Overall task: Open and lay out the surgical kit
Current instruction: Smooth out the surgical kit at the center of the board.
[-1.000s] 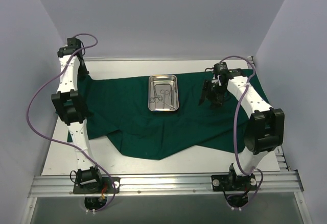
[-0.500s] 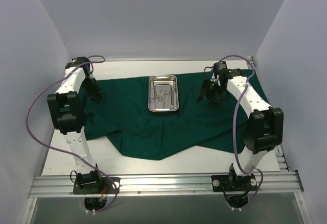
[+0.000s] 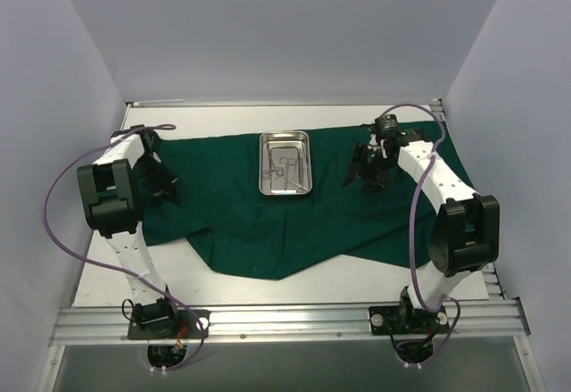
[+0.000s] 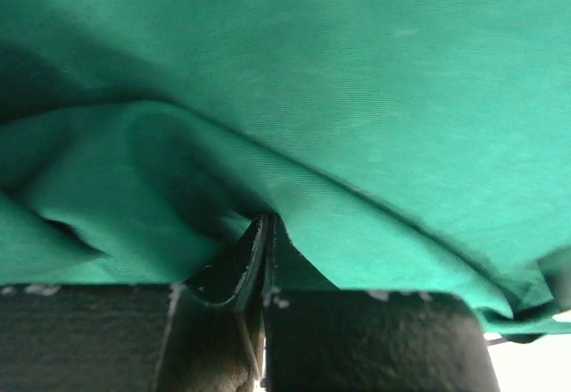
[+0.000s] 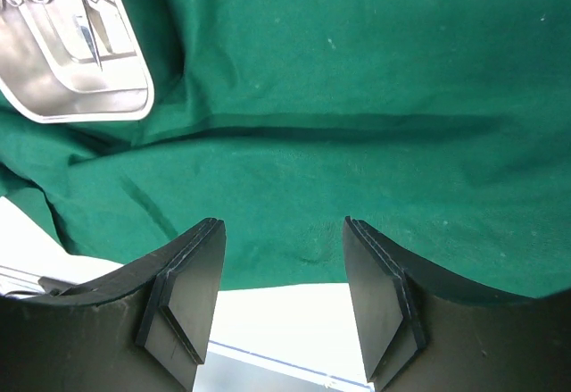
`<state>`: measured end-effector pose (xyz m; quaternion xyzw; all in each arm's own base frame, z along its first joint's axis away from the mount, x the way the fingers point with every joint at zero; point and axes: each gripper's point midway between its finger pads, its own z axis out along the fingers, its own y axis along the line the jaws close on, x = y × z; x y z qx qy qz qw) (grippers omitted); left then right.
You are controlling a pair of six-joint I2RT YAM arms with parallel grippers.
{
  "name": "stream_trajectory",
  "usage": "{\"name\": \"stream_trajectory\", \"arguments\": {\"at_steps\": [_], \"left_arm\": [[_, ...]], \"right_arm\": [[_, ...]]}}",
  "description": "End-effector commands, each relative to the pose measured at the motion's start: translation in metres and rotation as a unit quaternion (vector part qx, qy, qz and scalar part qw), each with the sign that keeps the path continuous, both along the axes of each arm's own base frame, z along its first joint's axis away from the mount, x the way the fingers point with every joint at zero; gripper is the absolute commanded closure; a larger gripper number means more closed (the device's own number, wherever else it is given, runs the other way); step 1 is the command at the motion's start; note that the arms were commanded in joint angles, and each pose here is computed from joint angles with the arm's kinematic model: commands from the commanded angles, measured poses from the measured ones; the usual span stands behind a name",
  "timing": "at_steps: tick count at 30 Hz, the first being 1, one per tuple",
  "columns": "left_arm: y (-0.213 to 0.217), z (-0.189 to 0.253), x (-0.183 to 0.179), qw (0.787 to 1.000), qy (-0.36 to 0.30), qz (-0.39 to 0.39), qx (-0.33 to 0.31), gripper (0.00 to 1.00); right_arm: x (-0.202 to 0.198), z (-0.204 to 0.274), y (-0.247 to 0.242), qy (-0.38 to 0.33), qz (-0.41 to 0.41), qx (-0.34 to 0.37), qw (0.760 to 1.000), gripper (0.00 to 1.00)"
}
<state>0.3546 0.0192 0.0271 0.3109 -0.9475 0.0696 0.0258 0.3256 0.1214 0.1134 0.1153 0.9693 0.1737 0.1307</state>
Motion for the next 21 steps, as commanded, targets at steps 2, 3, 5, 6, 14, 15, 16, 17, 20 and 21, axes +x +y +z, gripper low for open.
{"name": "stream_trajectory", "arguments": {"at_steps": [2,3,5,6,14,15,16,17,20,21], "left_arm": [[0.021,0.02,-0.035,0.997,0.017,0.053,0.046,0.98],[0.03,0.017,-0.061,0.993,0.052,0.085,0.055,0.98],[0.046,0.03,-0.085,0.988,0.057,0.118,0.082,0.98],[0.06,0.042,-0.102,0.981,0.059,0.161,0.09,0.98],[0.112,0.092,-0.156,0.949,-0.01,0.269,0.163,0.98],[0.113,0.099,-0.151,0.951,-0.026,0.263,0.162,0.98],[0.107,0.103,-0.141,0.955,-0.047,0.259,0.138,0.98],[0.103,0.109,-0.131,0.957,-0.067,0.253,0.123,0.98],[0.069,0.116,-0.075,0.969,-0.176,0.173,0.022,0.97],[0.065,0.117,-0.053,0.967,-0.201,0.153,0.016,0.98]], "right_arm": [[-0.007,0.01,0.003,-0.015,0.017,0.012,1.0,0.45],[-0.007,0.01,0.004,-0.015,0.018,0.012,1.0,0.44],[-0.008,0.011,0.006,-0.016,0.022,0.018,0.999,0.44],[-0.007,0.011,0.007,-0.016,0.023,0.02,0.999,0.44],[-0.012,0.012,0.006,-0.016,0.032,0.019,0.999,0.44],[-0.012,0.012,0.006,-0.017,0.031,0.018,0.999,0.44],[-0.012,0.013,0.006,-0.017,0.031,0.019,0.999,0.44],[-0.011,0.013,0.005,-0.017,0.029,0.015,0.999,0.44],[-0.007,0.014,0.001,-0.019,0.024,0.008,0.999,0.44],[-0.003,0.014,-0.001,-0.021,0.02,0.004,1.0,0.44]]}}
